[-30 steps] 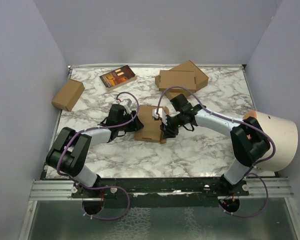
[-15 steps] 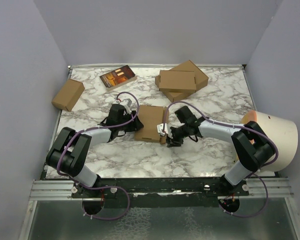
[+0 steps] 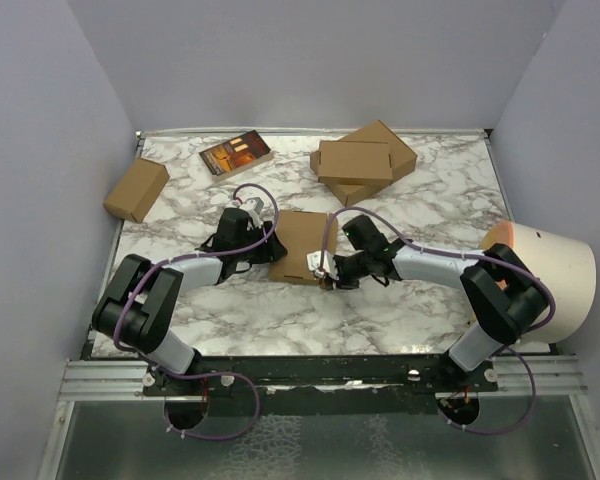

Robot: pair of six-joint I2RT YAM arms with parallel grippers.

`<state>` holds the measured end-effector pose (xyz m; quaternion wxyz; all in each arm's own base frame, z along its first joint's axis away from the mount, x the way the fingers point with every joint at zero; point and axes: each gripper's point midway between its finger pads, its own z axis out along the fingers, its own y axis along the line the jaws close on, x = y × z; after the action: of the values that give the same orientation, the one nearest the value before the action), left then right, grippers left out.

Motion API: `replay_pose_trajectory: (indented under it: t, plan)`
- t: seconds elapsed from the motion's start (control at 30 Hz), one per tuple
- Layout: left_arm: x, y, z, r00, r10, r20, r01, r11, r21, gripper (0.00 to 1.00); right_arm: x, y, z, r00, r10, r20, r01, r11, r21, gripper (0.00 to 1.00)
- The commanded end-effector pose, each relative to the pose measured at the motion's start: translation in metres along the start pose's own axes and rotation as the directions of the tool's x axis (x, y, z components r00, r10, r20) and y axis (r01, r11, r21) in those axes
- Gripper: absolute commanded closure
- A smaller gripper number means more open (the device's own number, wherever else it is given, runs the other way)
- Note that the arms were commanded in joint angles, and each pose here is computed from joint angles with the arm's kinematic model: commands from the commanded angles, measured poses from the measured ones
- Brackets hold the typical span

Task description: Fold the paper box

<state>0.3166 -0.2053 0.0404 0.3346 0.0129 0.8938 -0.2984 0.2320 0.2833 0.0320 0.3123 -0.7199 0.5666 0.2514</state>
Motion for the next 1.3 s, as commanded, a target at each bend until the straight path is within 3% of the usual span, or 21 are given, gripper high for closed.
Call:
replay_pose_trajectory:
  t: [0.0,0.27,0.67,1.27]
  plan:
    - [0.017,0.009,0.001,0.997,0.01,-0.071,-0.013,0.999,-0.036,0.47,-0.005,-0.01,0.0,1.0,-0.011,-0.004,0.011,0.999,0.039,0.86]
    - [0.018,0.009,0.0,0.997,0.01,-0.071,-0.013,0.999,-0.037,0.47,-0.005,-0.013,0.0,0.999,0.049,-0.013,-0.048,0.998,0.044,0.99]
    - [0.018,0.008,-0.001,0.998,0.011,-0.069,-0.013,0.999,-0.033,0.47,-0.013,-0.015,0.003,0.982,0.187,-0.027,-0.187,0.982,0.005,0.99]
    - [0.018,0.009,-0.001,0.997,0.014,-0.074,-0.017,0.999,-0.04,0.47,-0.002,-0.01,0.003,0.956,0.281,-0.082,-0.281,0.96,0.012,0.99]
